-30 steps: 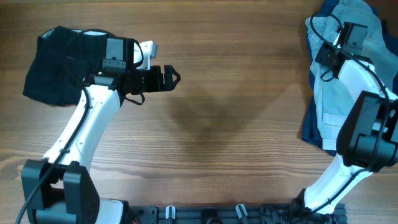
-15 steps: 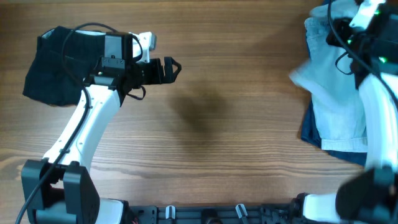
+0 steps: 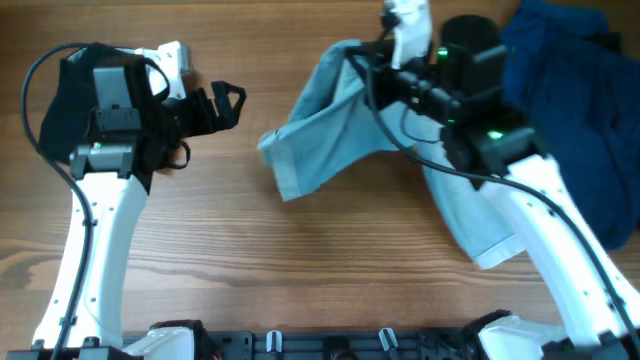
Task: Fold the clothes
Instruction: 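Lift the jeans with the right gripper and drag them to table center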
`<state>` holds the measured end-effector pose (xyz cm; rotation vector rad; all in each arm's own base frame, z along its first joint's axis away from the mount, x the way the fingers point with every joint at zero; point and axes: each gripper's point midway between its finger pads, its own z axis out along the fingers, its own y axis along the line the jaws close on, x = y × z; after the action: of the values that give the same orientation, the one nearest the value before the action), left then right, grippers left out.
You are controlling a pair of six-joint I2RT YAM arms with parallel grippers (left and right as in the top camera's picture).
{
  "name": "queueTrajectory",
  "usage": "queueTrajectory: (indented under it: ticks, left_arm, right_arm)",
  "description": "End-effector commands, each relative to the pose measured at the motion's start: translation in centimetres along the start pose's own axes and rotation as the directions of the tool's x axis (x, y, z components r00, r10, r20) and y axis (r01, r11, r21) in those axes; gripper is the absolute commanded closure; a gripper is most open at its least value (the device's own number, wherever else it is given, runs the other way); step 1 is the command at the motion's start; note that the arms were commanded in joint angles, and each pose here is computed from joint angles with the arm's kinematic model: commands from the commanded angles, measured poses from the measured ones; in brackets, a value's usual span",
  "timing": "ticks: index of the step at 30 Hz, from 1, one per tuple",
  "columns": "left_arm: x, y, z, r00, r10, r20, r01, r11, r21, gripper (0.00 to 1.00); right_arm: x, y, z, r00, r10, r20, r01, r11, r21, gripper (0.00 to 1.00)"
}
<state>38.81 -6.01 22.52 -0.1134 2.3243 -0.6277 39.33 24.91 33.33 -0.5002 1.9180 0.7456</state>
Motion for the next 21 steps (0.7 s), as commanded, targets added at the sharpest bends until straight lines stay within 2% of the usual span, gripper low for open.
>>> queueTrajectory:
  ticks: [1,7,13,15,16,18,21]
  left_arm:
    - [-1.3,1.5,-1.6,0.998,-0.038,0.040,0.038,0.999,-0.022,0.00]
    - [-1.6,6.0,-3.4,0.988,-0.136,0.069,0.143,0.984,-0.105,0.00]
    - [-2.2,10.4,-5.8,0.966,-0.221,0.133,0.242,0.955,-0.171,0.00]
    - [-2.2,10.8,-6.1,0.963,-0.234,0.137,0.255,0.953,-0.165,0.00]
    - [-2.2,10.8,-6.1,0.963,-0.233,0.138,0.254,0.953,-0.165,0.00]
    - [-2.2,10.8,-6.1,0.963,-0.232,0.138,0.254,0.953,-0.166,0.00]
    - [-2.2,10.8,-6.1,0.963,-0.233,0.138,0.254,0.953,-0.166,0.00]
  right_arm:
    - [-0.8,5.6,0.9,1.000,-0.016,0.026,0.019,0.993,-0.118,0.96]
    - [-5.5,17.1,-3.9,0.989,-0.120,0.082,0.141,0.929,-0.343,0.96]
    - [-8.4,24.6,-8.2,0.966,-0.163,0.199,0.241,0.846,-0.475,0.96]
    - [-9.6,24.4,-9.3,0.959,-0.157,0.237,0.251,0.859,-0.446,0.96]
    - [-10.1,23.3,-9.2,0.954,-0.165,0.249,0.253,0.891,-0.377,0.96]
    - [-10.4,20.4,-8.0,0.956,-0.171,0.240,0.229,0.944,-0.239,0.96]
    - [-9.6,17.0,-5.0,0.964,-0.190,0.187,0.218,0.965,-0.148,0.96]
